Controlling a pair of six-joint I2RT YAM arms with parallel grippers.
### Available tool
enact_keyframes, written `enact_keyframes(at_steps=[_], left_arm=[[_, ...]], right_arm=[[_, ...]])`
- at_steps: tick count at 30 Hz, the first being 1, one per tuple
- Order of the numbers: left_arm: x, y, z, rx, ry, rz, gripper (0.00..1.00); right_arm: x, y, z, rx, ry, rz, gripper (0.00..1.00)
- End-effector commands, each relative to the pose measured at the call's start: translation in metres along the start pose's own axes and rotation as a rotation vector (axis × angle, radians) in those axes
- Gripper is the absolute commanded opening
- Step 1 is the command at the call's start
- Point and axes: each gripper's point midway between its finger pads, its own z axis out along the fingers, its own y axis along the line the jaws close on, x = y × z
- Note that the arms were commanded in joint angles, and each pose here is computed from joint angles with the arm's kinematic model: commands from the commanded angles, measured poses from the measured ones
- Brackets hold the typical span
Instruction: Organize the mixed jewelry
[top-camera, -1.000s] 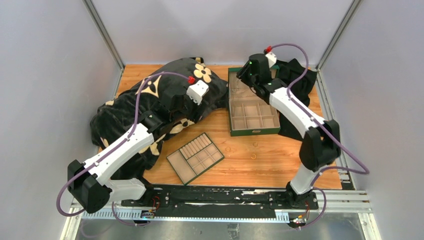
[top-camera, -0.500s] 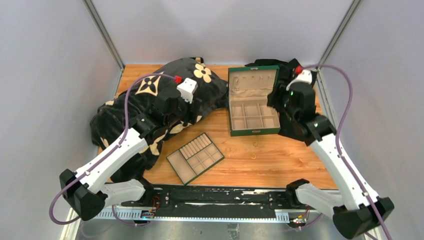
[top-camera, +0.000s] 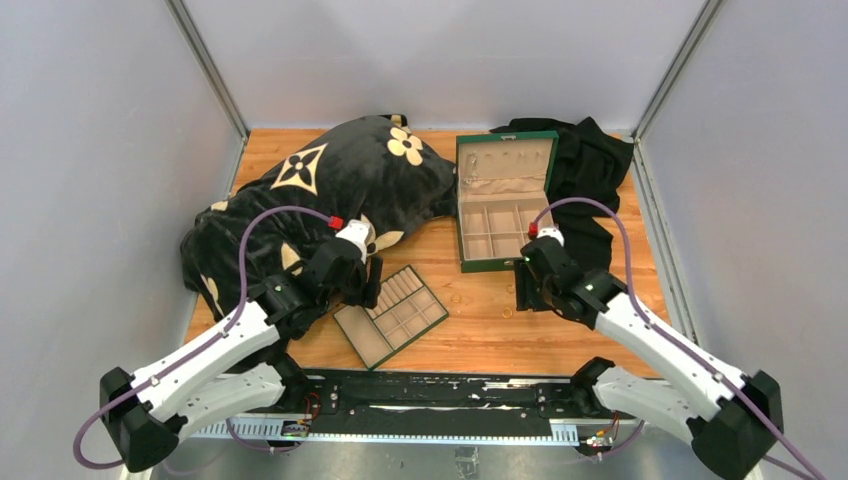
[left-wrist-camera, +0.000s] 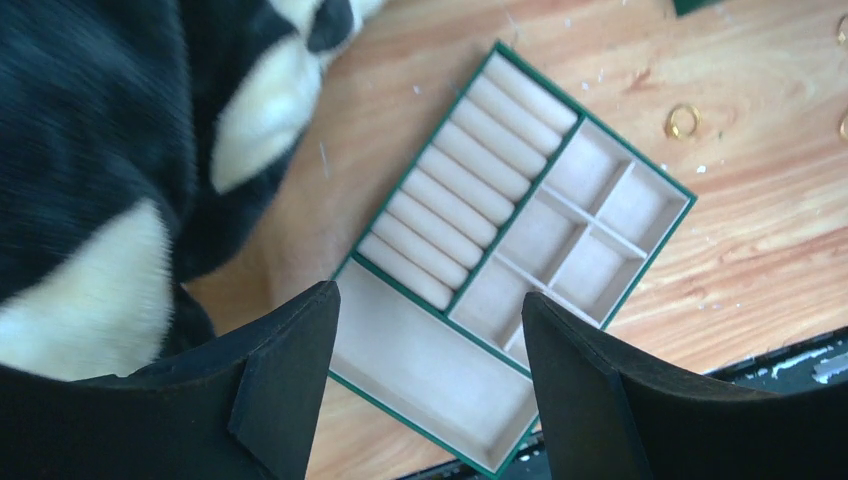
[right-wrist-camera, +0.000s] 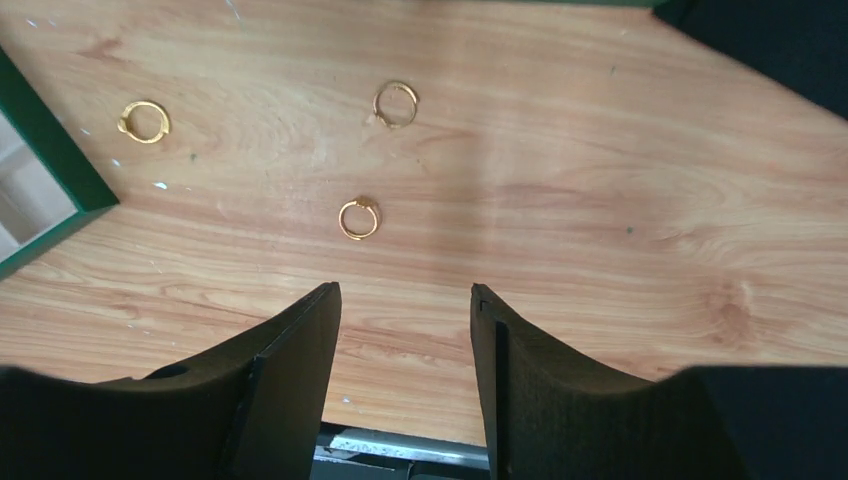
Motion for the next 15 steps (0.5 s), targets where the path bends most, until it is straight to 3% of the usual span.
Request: enact_keyframes(at_steps=[1,10,15], left_arm=[[0.022,-0.005,0.005,-0.019,0.057,-0.081,0.72],[0.003,-0.012,0.013,-0.028,0.024,-0.096,0.74],[0.005,-0.019,0.018,-0.001,0.039,-0.109,0.74]], right_arm=[[0.032,0.012,0.014,-0.054,0.160,-0.079,0.53],[0.050,0.040,0.040,-0.219,0.317,-0.132,0.47],[0.054,0.036,0.054,-0.184,0.345,-0.153,0.43]])
